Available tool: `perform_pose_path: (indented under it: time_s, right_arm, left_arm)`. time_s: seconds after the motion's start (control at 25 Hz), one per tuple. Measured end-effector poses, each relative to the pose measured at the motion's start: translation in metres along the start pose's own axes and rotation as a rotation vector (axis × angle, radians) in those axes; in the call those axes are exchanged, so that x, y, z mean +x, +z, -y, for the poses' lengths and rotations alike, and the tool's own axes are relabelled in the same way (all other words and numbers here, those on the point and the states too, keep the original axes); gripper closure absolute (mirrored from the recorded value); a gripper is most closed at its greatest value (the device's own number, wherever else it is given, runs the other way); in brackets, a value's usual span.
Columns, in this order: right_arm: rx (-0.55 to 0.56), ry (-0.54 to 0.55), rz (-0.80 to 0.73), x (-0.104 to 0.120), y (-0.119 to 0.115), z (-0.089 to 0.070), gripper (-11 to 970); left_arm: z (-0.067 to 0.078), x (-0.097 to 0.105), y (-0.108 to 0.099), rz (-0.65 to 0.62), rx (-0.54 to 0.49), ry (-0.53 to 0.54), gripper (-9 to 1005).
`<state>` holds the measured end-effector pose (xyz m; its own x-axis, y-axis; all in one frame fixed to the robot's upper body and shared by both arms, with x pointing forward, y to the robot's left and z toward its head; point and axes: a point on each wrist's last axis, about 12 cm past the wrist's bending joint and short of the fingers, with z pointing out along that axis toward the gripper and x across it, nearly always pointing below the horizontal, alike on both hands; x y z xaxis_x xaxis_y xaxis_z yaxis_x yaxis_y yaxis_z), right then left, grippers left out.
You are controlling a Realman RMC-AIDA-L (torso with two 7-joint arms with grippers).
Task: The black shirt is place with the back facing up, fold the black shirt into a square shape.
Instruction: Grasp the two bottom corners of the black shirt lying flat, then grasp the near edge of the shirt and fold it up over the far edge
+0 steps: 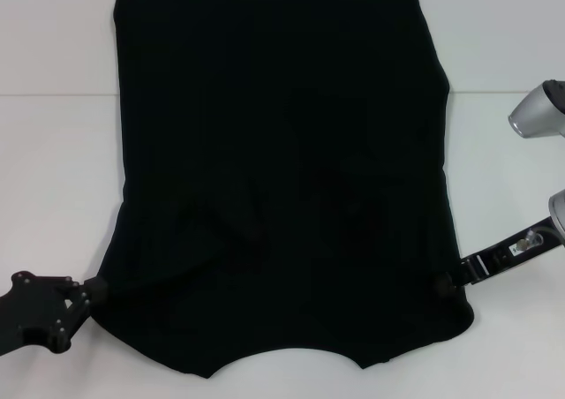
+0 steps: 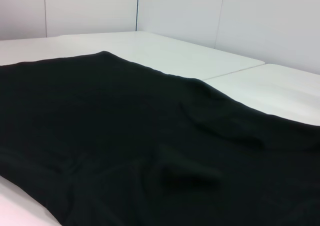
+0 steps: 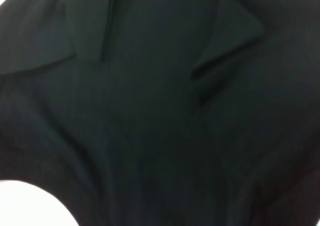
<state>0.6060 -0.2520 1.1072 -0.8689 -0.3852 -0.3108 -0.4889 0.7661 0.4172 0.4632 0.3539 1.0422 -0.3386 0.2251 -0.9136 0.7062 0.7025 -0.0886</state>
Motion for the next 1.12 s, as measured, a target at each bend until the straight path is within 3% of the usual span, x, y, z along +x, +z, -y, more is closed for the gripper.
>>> perform_pose_path:
  time_s: [0.12,0.32,0.68,1.12]
  right_arm:
    - [0.006,0.006,0.004,0.001,0.000,0.002,668]
    - [0.019,0.016,0.031,0.005,-0.005,0.007,899]
    - [-0.026,0.061,0.129,0.036,-0.014,0.017,937]
    - [-0.134,0.116,0.284,0.096,-0.017,0.032,937]
  left_arm:
    - [-0.001,0.000,0.000,0.000,-0.001,0.002,995]
    - [-0.001,-0.001,0.000,0.000,-0.005,0.001,996]
    - [0.004,0.001,-0.013,0.068,-0.012,-0.045,996]
    - [0.008,0.009,-0.021,0.074,-0.035,-0.083,996]
